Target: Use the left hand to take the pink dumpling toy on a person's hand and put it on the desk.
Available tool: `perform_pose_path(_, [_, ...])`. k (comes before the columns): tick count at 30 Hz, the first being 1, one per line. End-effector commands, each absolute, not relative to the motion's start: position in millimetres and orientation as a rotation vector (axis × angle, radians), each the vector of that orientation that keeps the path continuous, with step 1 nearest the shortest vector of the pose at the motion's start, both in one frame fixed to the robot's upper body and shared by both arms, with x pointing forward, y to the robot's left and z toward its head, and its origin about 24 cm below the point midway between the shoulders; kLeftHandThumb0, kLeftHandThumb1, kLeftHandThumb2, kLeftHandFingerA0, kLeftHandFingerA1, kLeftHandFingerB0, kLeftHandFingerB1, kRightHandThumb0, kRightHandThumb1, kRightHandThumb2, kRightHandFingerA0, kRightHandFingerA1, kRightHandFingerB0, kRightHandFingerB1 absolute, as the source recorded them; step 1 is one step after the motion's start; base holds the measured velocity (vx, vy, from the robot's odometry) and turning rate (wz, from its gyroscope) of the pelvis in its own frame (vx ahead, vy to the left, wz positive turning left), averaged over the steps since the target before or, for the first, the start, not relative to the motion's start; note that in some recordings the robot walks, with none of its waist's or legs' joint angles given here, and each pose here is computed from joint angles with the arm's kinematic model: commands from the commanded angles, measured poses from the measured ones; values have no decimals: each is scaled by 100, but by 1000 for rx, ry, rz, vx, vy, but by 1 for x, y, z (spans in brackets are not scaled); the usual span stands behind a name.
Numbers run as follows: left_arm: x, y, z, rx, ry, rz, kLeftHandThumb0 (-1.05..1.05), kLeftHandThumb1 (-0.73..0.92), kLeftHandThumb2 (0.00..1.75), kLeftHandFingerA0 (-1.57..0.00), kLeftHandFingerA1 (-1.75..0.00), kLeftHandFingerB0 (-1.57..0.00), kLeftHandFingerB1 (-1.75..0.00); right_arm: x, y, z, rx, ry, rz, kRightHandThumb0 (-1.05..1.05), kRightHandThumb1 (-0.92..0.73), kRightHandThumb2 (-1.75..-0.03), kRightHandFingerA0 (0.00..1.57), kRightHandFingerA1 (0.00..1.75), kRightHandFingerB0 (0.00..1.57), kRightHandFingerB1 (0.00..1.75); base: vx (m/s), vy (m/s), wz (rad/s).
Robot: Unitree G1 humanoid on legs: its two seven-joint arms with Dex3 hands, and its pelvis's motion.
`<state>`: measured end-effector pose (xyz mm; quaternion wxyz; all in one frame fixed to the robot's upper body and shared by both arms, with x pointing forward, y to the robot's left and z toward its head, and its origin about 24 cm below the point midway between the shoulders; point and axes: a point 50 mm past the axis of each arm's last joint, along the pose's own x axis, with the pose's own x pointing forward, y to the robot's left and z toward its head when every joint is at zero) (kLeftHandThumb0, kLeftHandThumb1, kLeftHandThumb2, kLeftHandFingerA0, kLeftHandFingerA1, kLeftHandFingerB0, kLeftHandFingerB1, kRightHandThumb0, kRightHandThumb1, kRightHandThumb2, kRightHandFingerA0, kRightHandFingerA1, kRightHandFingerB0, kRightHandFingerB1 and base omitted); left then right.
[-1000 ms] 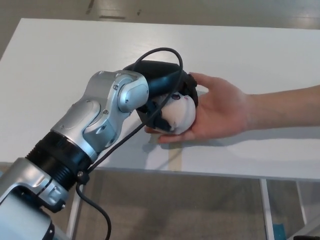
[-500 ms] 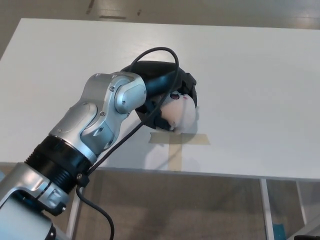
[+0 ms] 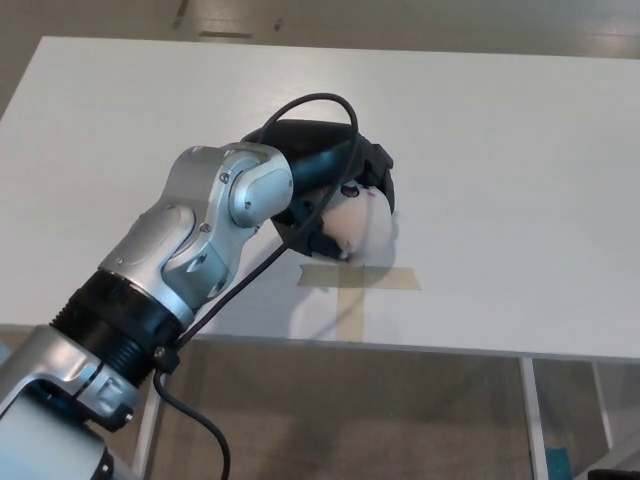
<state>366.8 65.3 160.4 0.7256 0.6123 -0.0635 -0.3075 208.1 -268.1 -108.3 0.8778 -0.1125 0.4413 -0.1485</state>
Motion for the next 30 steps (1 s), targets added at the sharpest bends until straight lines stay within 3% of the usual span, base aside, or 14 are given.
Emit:
perform_pose_path(1, [367,64,161,1364,-155,-672,-20,78,62,-65,-160,-84,-76,205,-270,-110,-226,936,-309,-25,-72,-61,70,47,57,43,0,0,0])
perform_pose_path(7, [364,65,178,1353,-191,-664,-21,78,62,-65,-159,-86,-67,205,-269,-110,-221,935,-308,-25,-72,-61,69,46,57,43,0,0,0])
perform_pose_path(8, [361,66,205,1319,-261,-644,-21,77,62,-65,-159,-82,-76,205,-270,-110,-220,937,-313,-25,-72,-61,69,46,57,43,0,0,0])
perform_pose_path(14, [346,83,260,1216,-466,-570,-21,74,63,-69,-154,-83,-82,205,-270,-110,-227,938,-310,-24,-72,-61,69,46,57,43,0,0,0])
perform_pose_path(16, [342,90,274,1192,-514,-548,-22,76,62,-71,-148,-84,-75,204,-270,-110,-230,941,-307,-24,-72,-61,69,46,57,43,0,0,0])
perform_pose_path(18, [339,106,291,1176,-565,-495,-24,76,64,-78,-132,-79,-51,203,-270,-110,-229,945,-310,-25,-72,-61,69,46,57,43,0,0,0])
perform_pose_path(21, [335,126,306,1165,-608,-431,-25,75,64,-79,-134,-86,-56,202,-271,-111,-226,946,-313,-25,-72,-61,69,46,57,43,0,0,0])
perform_pose_path(24, [333,151,317,1173,-578,-371,-21,78,63,-79,-120,-86,-57,202,-271,-111,-226,943,-311,-25,-72,-61,69,46,57,43,0,0,0])
perform_pose_path(27, [333,165,321,1180,-549,-339,-21,77,63,-79,-119,-86,-58,202,-271,-111,-229,941,-309,-25,-72,-61,69,47,57,43,0,0,0])
perform_pose_path(28, [333,173,320,1178,-531,-323,-20,77,63,-78,-121,-84,-78,202,-271,-111,-229,941,-311,-25,-72,-61,70,47,57,43,0,0,0])
perform_pose_path(30, [333,184,318,1176,-506,-306,-20,77,63,-78,-120,-82,-84,202,-272,-111,-228,941,-314,-25,-72,-61,70,47,57,43,0,0,0])
